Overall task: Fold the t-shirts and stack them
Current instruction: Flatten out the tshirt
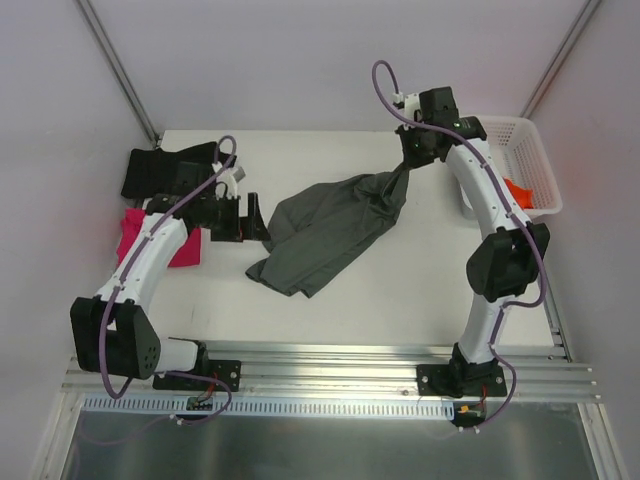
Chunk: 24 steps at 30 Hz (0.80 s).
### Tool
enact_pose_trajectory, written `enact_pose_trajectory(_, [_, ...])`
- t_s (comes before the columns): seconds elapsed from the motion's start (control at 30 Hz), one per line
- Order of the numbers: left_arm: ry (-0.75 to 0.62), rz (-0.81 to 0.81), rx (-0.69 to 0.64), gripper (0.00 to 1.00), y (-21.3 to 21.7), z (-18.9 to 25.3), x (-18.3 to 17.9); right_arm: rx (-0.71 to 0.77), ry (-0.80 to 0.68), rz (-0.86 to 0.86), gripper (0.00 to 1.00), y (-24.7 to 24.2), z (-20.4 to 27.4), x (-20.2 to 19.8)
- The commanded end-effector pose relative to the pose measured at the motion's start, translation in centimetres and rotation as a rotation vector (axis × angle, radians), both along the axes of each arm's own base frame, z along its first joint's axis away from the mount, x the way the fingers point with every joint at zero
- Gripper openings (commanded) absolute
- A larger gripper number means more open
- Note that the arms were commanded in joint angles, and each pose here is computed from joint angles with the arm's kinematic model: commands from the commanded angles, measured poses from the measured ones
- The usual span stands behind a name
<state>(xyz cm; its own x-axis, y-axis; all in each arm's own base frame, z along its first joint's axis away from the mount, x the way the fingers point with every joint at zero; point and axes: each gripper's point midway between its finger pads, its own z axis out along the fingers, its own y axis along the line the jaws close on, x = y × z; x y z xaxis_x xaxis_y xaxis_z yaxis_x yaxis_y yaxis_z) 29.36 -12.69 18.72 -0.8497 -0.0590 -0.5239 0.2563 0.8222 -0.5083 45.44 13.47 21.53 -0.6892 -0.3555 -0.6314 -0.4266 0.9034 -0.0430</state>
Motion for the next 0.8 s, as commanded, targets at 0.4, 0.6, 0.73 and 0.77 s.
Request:
enact_pose_trajectory(0.4, [-0.19, -0.516, 0.778, 0.94, -0.7, -6.5, -2.0, 0.073, -0.072, -0.082, 0.01, -0.7, 1.6, 4.3])
enact_pose_trajectory(0.6, [-0.227, -0.7, 0.94, 0.84, -5.4, -8.4, -1.7, 0.064, -0.077, -0.081, 0.01, -0.7, 1.6, 4.4])
enact_pose_trajectory(0.73, [-0.256, -0.763, 0.936, 0.84, -9.6, -8.8, -1.6, 0.058, -0.081, -0.08, 0.01, -0.9, 1.7, 4.3])
enact_pose_trajectory(0.77, [-0.266, -0.762, 0.932, 0.85, -10.4, -8.5, -1.4, 0.056, -0.085, -0.078, 0.01, -0.8, 1.9, 4.2])
